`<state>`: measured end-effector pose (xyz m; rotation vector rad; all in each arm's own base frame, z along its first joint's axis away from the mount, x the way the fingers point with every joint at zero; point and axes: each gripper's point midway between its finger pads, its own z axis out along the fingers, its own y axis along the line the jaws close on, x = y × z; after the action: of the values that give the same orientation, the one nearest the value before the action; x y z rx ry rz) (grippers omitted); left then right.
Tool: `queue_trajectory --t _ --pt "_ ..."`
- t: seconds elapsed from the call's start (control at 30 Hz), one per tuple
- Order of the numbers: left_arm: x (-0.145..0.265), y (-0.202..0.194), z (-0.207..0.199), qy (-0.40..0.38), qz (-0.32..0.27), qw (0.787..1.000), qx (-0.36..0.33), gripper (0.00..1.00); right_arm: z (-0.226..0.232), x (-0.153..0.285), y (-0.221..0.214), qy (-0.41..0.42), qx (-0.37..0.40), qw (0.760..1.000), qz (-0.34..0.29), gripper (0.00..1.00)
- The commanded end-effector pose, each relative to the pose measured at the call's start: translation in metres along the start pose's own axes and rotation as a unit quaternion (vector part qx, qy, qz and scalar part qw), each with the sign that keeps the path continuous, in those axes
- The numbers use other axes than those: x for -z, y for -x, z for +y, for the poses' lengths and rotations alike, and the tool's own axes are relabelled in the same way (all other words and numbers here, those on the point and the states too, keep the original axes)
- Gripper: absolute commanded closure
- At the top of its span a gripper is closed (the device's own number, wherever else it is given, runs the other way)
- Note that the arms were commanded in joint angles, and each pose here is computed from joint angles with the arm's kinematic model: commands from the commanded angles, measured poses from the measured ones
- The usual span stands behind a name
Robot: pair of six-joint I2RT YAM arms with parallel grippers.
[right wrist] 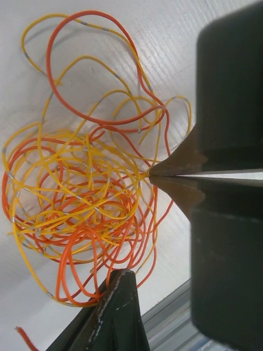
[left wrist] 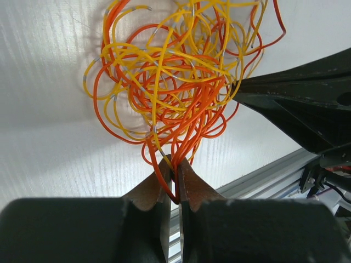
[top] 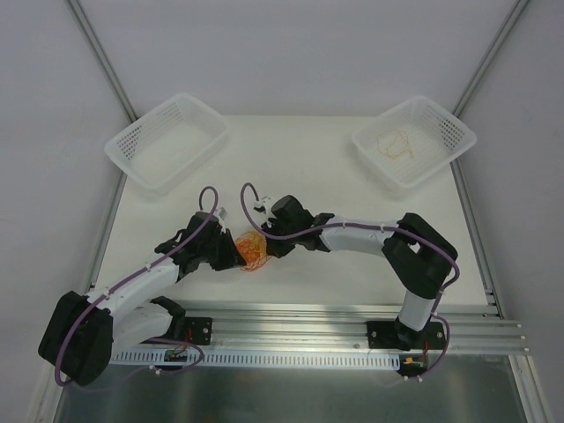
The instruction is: Untangle the cables
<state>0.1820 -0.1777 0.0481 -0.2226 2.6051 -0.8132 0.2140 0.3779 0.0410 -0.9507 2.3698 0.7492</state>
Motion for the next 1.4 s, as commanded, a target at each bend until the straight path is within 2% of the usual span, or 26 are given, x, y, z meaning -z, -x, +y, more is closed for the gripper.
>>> queue_trajectory --t 0.0,0.2,0.47,0.5,0.7,0.9,1.03,1.2,1.3,1.37 --pt "-0.002 -0.001 0.007 0.025 -0.001 1.000 0.017 1.00 0.013 0.024 0.027 0.018 0.012 0.999 -0.044 1.00" --pt "-0.007 -0.006 0.030 0.084 0.004 0.995 0.050 1.00 0.027 0.086 0.054 0.014 0.032 0.996 -0.083 1.00" --pt "-0.009 -0.005 0.044 0.126 -0.004 0.989 0.071 1.00 0.041 0.193 0.093 0.003 0.042 0.982 -0.183 1.00" --pt "-0.009 -0.003 0.046 0.132 -0.007 0.989 0.073 1.00 0.042 0.218 0.101 0.000 0.039 0.976 -0.216 0.99" --pt "-0.008 0.001 0.050 0.150 -0.014 0.986 0.076 1.00 0.033 0.313 0.122 -0.033 0.025 0.948 -0.314 1.00" --pt "-0.009 0.003 0.054 0.164 -0.016 0.983 0.075 1.00 0.012 0.398 0.119 -0.105 0.000 0.915 -0.390 0.99" --pt "-0.008 0.006 0.065 0.190 -0.022 0.978 0.080 1.00 -0.003 0.435 0.103 -0.162 -0.014 0.899 -0.406 0.99" --pt "0.001 0.018 0.088 0.228 -0.047 0.965 0.123 1.00 -0.015 0.486 0.085 -0.223 -0.025 0.871 -0.438 0.99" --pt "0.010 0.032 0.101 0.236 -0.069 0.956 0.160 1.00 -0.028 0.500 0.069 -0.263 -0.047 0.858 -0.439 0.99" --pt "0.017 0.042 0.105 0.235 -0.086 0.953 0.171 1.00 -0.035 0.498 0.059 -0.278 -0.056 0.859 -0.427 0.99"
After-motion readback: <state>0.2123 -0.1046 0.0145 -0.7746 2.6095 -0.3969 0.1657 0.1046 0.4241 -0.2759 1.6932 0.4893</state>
